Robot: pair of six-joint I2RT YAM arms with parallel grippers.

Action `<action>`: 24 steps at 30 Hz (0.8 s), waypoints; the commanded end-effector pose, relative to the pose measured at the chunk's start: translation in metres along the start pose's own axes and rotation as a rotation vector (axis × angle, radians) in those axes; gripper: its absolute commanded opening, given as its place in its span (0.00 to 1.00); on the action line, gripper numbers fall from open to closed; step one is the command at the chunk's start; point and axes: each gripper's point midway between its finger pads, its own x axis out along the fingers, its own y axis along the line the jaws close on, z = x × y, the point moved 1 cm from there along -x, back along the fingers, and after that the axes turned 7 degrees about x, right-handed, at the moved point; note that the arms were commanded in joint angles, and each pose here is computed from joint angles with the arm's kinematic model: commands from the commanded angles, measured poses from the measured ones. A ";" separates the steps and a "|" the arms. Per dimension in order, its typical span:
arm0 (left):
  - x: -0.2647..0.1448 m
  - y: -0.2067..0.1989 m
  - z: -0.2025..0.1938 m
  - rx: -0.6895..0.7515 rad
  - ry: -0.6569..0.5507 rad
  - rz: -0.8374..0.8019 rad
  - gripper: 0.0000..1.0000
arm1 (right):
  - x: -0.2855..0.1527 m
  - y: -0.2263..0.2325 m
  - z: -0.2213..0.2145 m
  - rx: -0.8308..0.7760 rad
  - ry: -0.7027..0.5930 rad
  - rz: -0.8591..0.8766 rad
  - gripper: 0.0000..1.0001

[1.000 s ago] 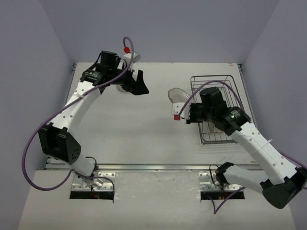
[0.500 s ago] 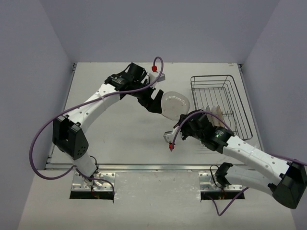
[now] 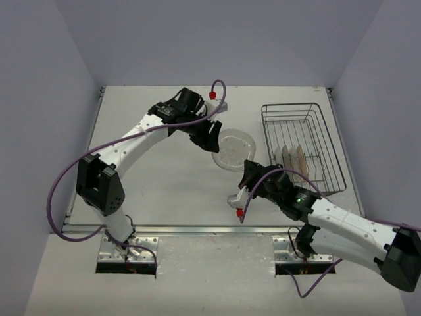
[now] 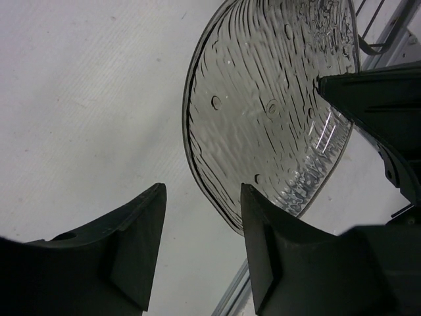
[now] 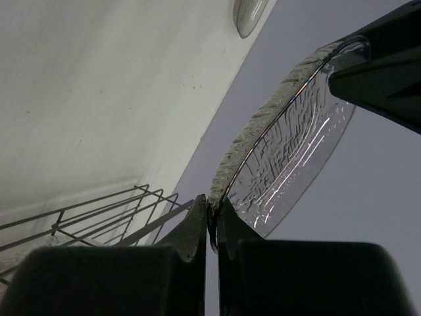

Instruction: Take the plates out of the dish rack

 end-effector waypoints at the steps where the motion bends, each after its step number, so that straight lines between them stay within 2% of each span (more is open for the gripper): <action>1: -0.001 -0.007 0.018 0.022 -0.058 -0.022 0.45 | -0.005 -0.028 0.002 -0.065 0.009 -0.123 0.00; 4: 0.001 -0.008 0.016 0.015 -0.054 -0.037 0.36 | -0.003 -0.031 0.007 -0.080 -0.001 -0.133 0.00; 7: 0.003 -0.008 0.016 0.009 -0.054 -0.039 0.13 | -0.002 -0.036 0.011 -0.083 -0.008 -0.154 0.00; 9: 0.003 -0.007 0.015 0.008 -0.053 -0.038 0.02 | -0.002 -0.041 0.010 -0.070 -0.002 -0.172 0.03; 10: 0.003 -0.008 0.015 0.007 -0.054 -0.038 0.00 | -0.001 -0.043 0.010 -0.067 -0.001 -0.177 0.05; 11: 0.003 -0.006 0.014 0.003 -0.055 -0.036 0.00 | -0.001 -0.047 0.010 -0.054 0.001 -0.185 0.15; 13: 0.000 -0.002 0.012 -0.009 -0.063 -0.026 0.00 | -0.001 -0.053 0.007 0.008 0.013 -0.188 0.51; 14: -0.003 0.005 0.011 -0.024 -0.069 -0.015 0.00 | -0.001 -0.058 0.004 0.030 0.024 -0.188 0.64; 16: -0.010 0.018 0.012 -0.064 -0.088 -0.007 0.00 | 0.001 -0.054 -0.002 0.156 0.052 -0.150 0.80; 18: -0.025 0.047 0.013 -0.138 -0.129 0.021 0.00 | 0.001 -0.054 -0.014 0.275 0.094 -0.124 0.83; 22: -0.073 0.136 0.015 -0.304 -0.226 0.170 0.00 | -0.004 -0.039 -0.051 0.592 0.179 -0.058 0.87; 24: -0.079 0.175 0.007 -0.392 -0.222 0.237 0.00 | -0.010 -0.032 -0.068 0.760 0.224 -0.020 0.87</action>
